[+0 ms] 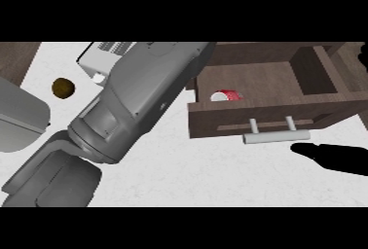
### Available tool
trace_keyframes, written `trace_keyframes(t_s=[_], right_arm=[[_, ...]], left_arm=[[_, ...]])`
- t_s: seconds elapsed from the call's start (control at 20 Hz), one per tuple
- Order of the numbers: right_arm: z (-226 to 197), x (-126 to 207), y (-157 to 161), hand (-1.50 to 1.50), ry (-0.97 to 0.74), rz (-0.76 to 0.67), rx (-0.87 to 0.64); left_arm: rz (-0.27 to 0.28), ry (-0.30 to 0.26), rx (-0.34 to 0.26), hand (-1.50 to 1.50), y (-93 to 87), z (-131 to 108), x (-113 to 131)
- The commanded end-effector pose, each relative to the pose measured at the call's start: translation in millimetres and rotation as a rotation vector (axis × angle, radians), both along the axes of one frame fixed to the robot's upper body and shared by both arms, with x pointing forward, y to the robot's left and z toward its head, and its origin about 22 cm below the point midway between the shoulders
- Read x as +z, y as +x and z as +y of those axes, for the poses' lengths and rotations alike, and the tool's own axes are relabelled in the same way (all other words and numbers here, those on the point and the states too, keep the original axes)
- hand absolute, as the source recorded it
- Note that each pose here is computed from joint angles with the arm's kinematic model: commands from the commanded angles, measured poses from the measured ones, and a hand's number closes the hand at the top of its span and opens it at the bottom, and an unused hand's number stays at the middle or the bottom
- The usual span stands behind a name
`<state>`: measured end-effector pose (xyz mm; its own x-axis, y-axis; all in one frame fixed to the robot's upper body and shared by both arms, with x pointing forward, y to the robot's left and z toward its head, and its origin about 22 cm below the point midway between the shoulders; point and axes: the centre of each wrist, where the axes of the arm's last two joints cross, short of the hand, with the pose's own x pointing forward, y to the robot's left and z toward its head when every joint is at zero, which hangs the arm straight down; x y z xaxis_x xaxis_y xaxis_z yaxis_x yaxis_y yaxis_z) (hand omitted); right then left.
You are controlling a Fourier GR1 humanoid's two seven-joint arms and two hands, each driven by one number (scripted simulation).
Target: Pick up the can, place it into the drawer and close the drawer
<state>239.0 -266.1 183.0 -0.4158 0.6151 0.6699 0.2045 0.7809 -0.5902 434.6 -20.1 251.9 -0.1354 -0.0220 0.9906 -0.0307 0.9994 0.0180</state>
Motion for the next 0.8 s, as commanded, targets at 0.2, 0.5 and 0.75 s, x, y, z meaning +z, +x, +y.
trace_keyframes(t_s=[0.2, 0.5, 0.75], right_arm=[[22.1, -33.6, 39.4, -1.50, -0.254, 0.015, -0.044], [47.7, -70.0, 71.1, -1.50, -0.425, 0.031, -0.071], [65.4, -107.8, 96.1, -1.50, -0.488, 0.024, -0.062]], left_arm=[[-0.013, 0.009, 0.001, -1.50, 2.8, 0.3, 7.3], [-0.029, 0.049, -0.001, -1.50, 6.7, 8.6, 10.6], [-0.019, 0.001, -0.002, -1.50, 4.7, 4.6, 6.4]])
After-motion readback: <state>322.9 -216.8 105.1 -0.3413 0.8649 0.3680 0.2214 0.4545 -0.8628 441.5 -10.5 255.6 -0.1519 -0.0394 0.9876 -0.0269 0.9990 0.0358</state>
